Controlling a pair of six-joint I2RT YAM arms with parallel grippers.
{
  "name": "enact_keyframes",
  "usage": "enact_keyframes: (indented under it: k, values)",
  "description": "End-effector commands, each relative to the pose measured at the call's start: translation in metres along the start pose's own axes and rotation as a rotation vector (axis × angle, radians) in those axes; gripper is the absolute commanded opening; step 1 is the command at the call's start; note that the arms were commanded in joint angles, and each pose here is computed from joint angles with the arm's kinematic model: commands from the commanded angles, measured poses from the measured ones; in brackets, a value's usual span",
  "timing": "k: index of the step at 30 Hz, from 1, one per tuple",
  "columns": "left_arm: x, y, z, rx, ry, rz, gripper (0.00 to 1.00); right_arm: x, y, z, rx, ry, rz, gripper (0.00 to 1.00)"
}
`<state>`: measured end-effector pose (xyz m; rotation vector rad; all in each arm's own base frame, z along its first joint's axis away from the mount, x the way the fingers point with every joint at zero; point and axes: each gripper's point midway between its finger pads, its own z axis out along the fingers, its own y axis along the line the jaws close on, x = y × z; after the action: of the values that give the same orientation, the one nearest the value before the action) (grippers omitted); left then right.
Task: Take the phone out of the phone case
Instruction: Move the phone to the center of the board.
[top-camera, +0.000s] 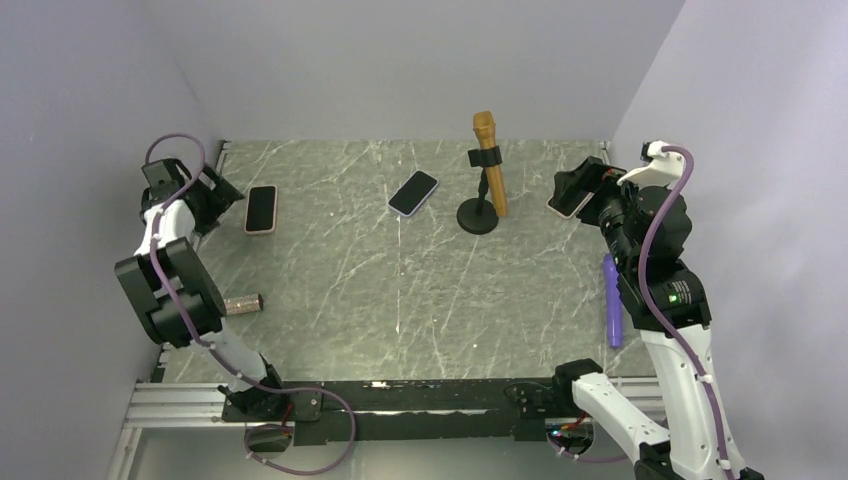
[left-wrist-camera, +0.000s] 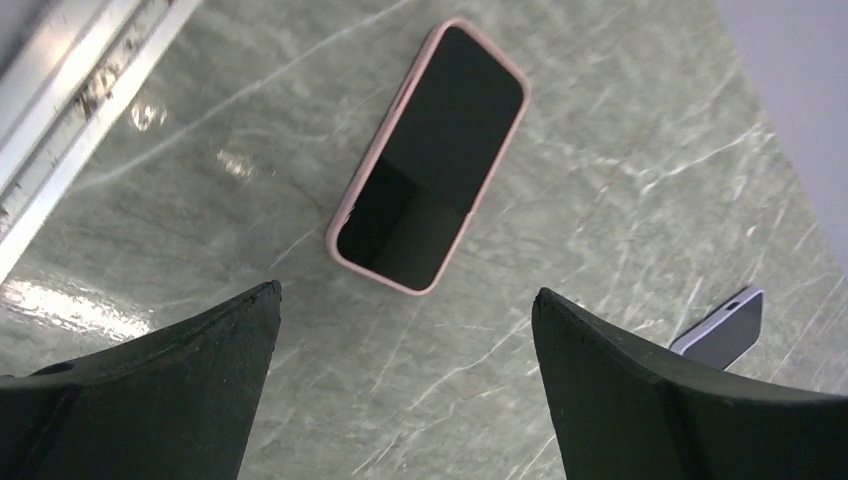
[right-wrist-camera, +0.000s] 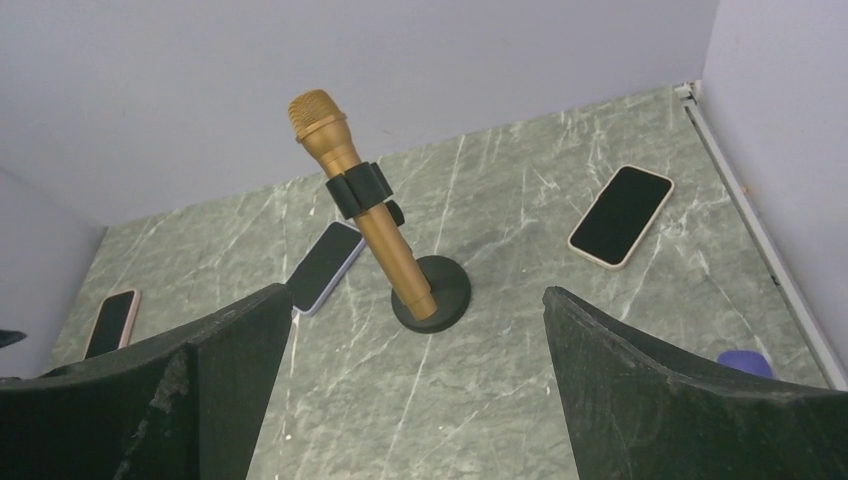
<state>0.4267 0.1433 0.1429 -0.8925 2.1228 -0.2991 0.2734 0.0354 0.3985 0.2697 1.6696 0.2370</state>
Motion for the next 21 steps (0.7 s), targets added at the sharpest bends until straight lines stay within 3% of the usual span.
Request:
enact_keyframes:
  k: [1, 12, 21]
  values:
    - [0.004, 0.004, 0.01, 0.02, 0.063, -0.02, 0.99, -0.01, 0.009, -0.003, -0.051, -0.041, 0.002, 1.0]
    - [0.032, 0.035, 0.057, -0.049, 0.22, -0.019, 0.99, -0.009, 0.011, -0.01, -0.078, -0.043, 0.01, 1.0]
    - [0.036, 0.034, 0.073, -0.047, 0.229, -0.024, 0.99, -0.005, 0.011, -0.014, -0.084, -0.051, 0.031, 1.0]
